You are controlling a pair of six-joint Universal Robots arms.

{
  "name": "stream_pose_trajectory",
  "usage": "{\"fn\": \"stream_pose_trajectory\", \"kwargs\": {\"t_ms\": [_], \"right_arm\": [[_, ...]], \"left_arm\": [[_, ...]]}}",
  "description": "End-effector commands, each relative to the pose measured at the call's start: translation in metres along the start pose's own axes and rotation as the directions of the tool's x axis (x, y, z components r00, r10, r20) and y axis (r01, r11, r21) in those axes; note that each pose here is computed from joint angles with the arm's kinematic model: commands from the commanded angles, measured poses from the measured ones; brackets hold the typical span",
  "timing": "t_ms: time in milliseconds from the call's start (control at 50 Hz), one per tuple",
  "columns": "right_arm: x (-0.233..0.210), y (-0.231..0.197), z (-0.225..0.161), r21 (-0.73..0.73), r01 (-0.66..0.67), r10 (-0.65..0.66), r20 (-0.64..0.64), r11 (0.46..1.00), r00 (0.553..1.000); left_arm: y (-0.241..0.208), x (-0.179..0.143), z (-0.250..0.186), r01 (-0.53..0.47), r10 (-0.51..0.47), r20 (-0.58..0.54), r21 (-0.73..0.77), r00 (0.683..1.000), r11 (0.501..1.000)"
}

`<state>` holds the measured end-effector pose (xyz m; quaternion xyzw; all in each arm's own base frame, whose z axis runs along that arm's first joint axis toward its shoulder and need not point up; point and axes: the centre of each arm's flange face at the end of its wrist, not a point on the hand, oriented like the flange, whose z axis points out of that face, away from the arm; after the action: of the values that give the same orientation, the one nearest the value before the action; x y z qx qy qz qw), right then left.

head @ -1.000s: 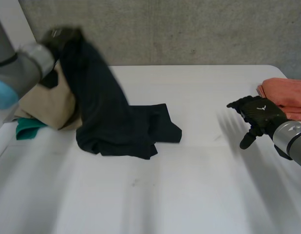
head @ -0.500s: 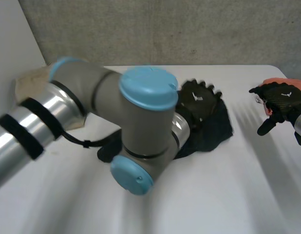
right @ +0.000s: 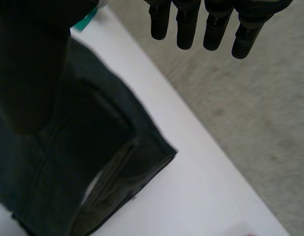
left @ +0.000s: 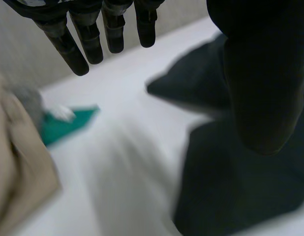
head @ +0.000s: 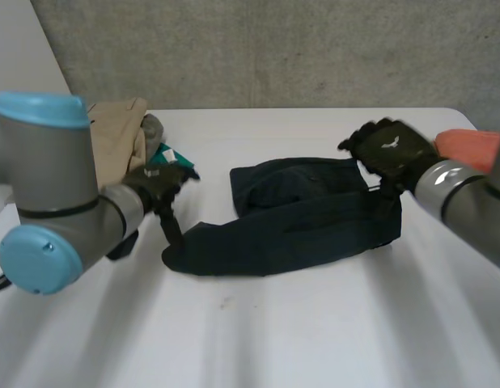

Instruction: Fold the laundry.

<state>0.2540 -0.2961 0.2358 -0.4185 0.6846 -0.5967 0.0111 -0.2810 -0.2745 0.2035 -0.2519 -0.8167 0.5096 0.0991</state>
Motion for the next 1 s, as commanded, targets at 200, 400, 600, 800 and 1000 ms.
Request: {"fn": "stream_pose_trajectory", "kwargs": {"t_ms": [200, 400, 600, 800, 1000], "right_arm": [[-0.016, 0.016, 0.019, -0.078, -0.059, 0.058, -0.013, 0.995, 0.998], [0.049, -0.084, -0.042, 0.268, -0.051, 0.114, -0.226, 0.962, 0.968], [0.093, -0.162, -0.090, 0.525, -0.069, 0.230, -0.247, 0.848, 0.941], [0.094, -0.154, -0.057, 0.523, -0.190, 0.319, -0.169, 0.831, 0.933], [0.056, -0.076, 0.050, 0.350, -0.320, 0.387, -0.140, 0.880, 0.911]], "left_arm": [[0.011, 0.018, 0.015, -0.024, 0.023, -0.023, -0.019, 0.999, 1.000], [-0.136, -0.006, -0.116, -0.045, -0.020, 0.118, 0.525, 0.993, 0.850], [-0.214, -0.013, -0.222, -0.068, -0.058, 0.133, 0.779, 0.989, 0.624], [-0.231, -0.029, -0.161, -0.114, -0.056, 0.199, 0.745, 0.978, 0.657], [-0.169, -0.038, 0.012, -0.227, 0.096, 0.261, 0.538, 0.961, 0.812]]}}
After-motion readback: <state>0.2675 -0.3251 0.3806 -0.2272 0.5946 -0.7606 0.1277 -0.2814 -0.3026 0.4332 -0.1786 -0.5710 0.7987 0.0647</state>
